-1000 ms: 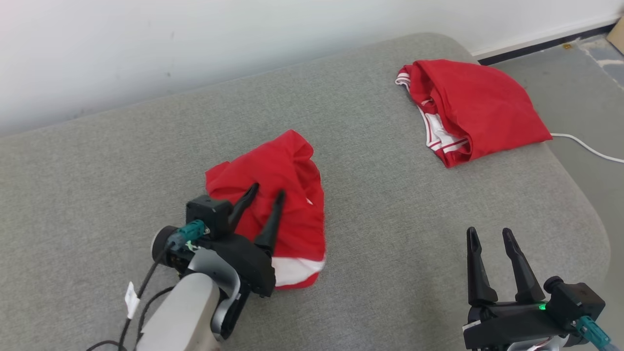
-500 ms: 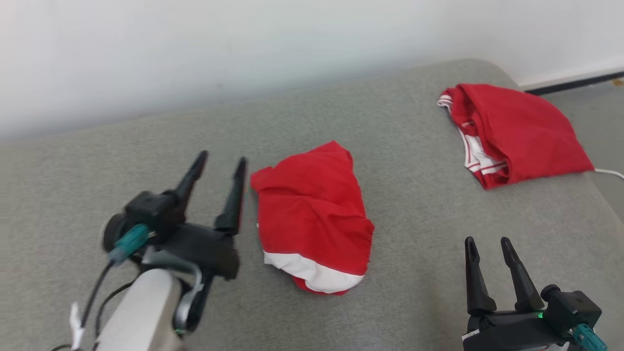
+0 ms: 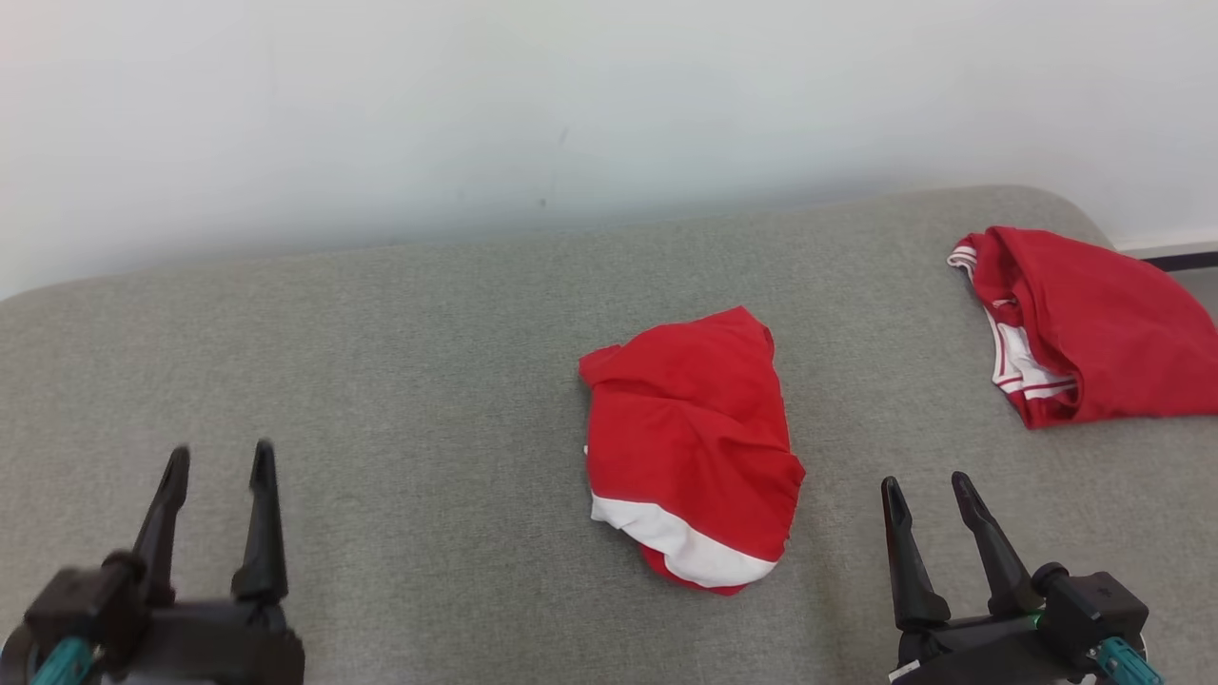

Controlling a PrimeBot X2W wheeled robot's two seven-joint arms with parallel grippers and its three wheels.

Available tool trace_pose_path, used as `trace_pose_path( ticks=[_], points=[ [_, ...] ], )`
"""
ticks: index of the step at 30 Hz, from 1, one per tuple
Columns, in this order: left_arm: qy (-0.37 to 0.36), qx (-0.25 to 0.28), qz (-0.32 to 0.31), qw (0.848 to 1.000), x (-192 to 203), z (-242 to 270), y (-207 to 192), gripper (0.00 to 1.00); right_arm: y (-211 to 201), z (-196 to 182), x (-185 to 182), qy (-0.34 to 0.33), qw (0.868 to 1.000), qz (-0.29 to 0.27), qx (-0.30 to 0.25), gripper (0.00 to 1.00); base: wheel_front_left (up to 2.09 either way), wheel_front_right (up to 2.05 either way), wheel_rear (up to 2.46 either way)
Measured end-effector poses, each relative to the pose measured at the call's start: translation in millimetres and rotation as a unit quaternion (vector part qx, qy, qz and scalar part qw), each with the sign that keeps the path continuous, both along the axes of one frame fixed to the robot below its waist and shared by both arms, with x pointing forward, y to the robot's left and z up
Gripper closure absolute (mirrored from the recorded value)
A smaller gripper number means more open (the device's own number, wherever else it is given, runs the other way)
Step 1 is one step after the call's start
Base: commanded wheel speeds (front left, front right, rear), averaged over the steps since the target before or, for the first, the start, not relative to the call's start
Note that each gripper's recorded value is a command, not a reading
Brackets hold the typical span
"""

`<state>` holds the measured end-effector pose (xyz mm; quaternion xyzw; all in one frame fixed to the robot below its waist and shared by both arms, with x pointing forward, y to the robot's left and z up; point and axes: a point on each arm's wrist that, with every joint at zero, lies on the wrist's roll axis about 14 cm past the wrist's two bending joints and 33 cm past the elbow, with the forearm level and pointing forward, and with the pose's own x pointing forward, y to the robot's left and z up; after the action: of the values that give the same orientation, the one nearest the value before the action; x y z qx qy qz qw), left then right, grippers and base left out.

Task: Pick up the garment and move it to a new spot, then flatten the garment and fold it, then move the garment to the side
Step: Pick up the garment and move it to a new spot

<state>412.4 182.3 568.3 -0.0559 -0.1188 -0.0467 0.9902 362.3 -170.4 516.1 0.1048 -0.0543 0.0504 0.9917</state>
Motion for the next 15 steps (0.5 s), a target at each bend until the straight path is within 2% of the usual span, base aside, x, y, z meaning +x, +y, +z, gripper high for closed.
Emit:
trace_pose_path(
  ticks=[6, 15],
  points=[
    [0.023, -0.005, 0.022, 0.999, -30.4, -19.7, 18.0, 0.00, 6.7, -1.7, 0.5, 0.002, 1.000, 0.013, -0.002, 0.00, 0.00, 0.00, 0.00],
    [0.054, -0.020, 0.043, 0.997, -53.6, -43.7, 26.9, 0.00, 9.0, -15.8, -5.1, 0.024, 1.000, 0.018, -0.001, 0.00, 0.00, 0.00, 0.00]
  ],
)
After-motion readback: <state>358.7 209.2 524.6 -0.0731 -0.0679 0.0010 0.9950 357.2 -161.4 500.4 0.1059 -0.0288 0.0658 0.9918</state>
